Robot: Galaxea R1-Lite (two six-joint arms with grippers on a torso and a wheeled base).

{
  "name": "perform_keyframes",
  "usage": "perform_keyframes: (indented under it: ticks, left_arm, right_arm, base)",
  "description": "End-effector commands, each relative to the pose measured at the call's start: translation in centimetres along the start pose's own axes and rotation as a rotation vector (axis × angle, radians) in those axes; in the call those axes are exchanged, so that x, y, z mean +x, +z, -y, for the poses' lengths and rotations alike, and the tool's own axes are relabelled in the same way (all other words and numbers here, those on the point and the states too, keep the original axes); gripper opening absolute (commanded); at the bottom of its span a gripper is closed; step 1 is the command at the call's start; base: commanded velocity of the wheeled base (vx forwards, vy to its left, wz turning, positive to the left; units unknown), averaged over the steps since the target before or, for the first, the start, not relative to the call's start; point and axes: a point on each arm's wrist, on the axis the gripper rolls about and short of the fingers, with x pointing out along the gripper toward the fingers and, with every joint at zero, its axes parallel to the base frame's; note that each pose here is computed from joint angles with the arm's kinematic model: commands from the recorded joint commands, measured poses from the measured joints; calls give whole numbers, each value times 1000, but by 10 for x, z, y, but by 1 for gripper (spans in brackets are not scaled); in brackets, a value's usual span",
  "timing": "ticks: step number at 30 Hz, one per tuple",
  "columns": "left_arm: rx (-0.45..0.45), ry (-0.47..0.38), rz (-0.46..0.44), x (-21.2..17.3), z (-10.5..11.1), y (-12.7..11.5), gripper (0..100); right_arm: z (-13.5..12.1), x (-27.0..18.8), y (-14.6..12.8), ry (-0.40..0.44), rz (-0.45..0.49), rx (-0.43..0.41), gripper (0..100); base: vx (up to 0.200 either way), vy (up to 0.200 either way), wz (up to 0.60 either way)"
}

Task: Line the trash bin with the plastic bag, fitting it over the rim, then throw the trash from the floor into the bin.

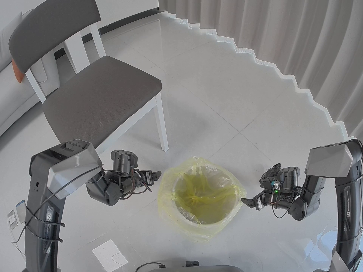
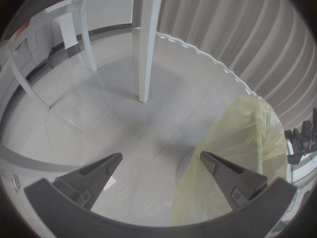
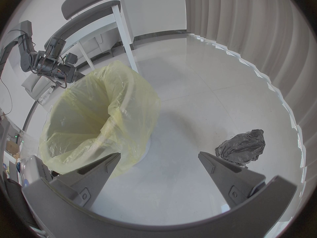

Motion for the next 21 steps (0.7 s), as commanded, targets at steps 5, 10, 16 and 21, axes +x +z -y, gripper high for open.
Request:
perform_keyframes:
  ticks: [5, 10, 16, 21]
  left_arm:
    - [-24, 11, 61, -27, -15, 17, 100]
    - [-12, -16, 89, -38, -9, 21, 100]
    - [15, -65, 163, -61, 9, 34, 100]
    - [55, -87, 176, -73, 19, 38, 100]
  right_arm:
    - [18, -29, 14, -58, 37, 20, 100]
    - [32, -39, 23, -99, 66, 31, 100]
    - [59, -44, 26, -157, 45, 44, 100]
    - [80, -43, 29, -196, 34, 55, 100]
  base:
    - [0, 0, 0]
    - [0, 0, 0]
    - [0, 0, 0]
    - [0, 0, 0]
